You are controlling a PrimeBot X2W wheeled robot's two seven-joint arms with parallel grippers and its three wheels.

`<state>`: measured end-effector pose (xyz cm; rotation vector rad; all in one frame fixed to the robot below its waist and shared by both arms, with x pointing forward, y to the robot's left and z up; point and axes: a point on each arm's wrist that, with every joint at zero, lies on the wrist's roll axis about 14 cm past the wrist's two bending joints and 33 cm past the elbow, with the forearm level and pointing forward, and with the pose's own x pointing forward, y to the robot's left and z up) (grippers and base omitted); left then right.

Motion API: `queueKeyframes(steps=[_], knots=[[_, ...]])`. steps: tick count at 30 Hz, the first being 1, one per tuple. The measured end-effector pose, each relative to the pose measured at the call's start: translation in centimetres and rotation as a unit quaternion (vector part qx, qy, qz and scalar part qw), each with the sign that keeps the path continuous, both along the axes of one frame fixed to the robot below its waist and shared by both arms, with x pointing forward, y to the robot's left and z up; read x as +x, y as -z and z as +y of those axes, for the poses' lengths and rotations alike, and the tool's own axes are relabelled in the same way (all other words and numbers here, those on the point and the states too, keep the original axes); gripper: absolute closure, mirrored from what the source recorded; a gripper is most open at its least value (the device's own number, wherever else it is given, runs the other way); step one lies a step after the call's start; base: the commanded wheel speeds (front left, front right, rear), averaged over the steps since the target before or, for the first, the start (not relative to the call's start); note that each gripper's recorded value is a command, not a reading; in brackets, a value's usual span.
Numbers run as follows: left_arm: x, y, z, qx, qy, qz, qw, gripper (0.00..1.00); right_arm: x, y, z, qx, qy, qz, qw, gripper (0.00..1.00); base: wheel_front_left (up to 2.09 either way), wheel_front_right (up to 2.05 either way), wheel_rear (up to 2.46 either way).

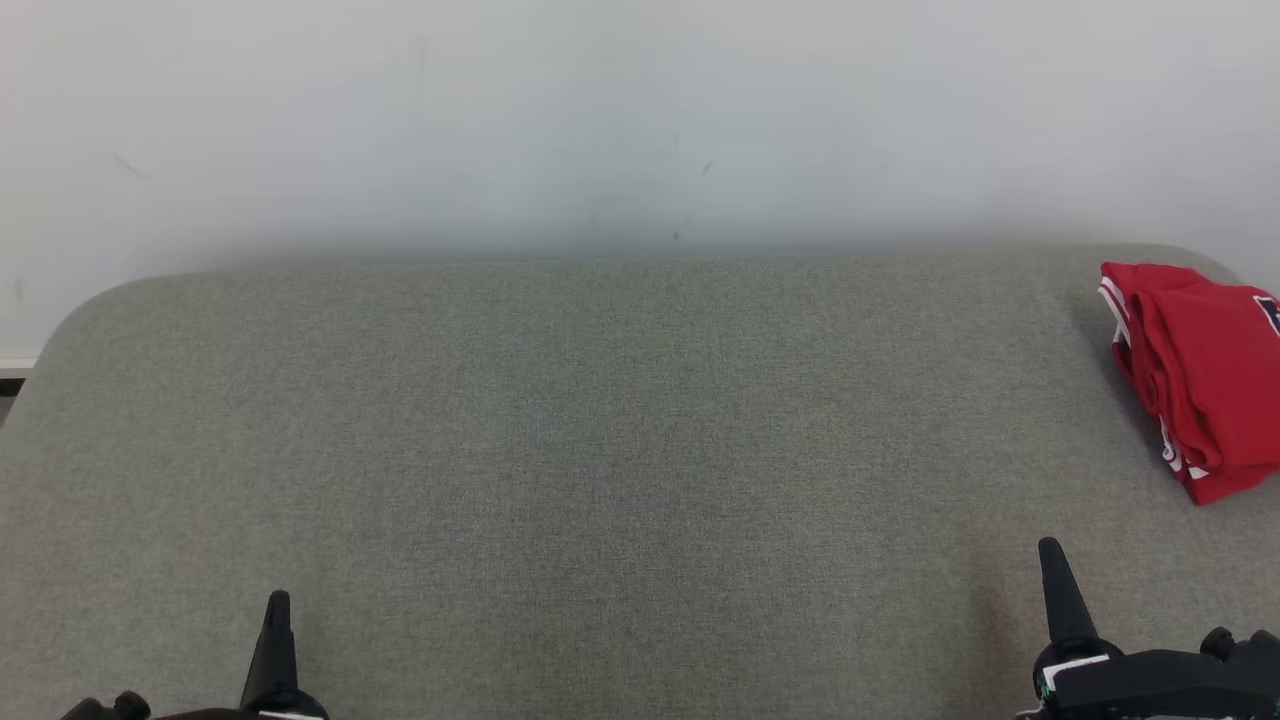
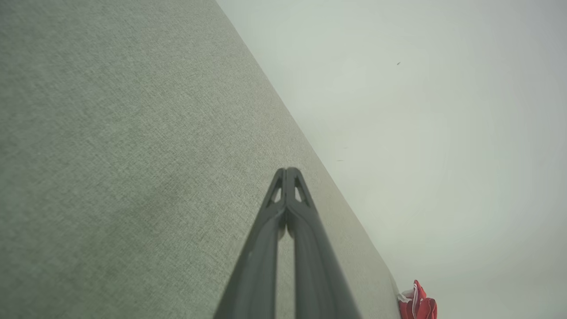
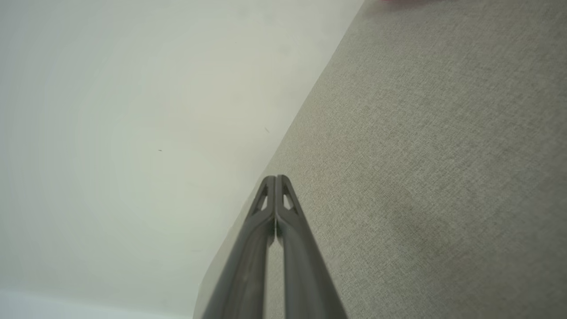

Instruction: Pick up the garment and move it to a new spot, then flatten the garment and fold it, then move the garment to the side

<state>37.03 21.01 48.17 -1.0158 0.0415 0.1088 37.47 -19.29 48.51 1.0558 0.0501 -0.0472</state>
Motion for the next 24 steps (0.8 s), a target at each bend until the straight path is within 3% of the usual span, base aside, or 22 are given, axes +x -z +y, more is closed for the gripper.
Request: queueKeyframes(steps=[24], knots=[[0.71,-0.72,-0.44,-0.12,0.007,-0.015,0.993,1.0,0.56,-0.65,-0.36,0.11,0.005,-0.007,0.994,1.0,0.0,0.0,0.0]])
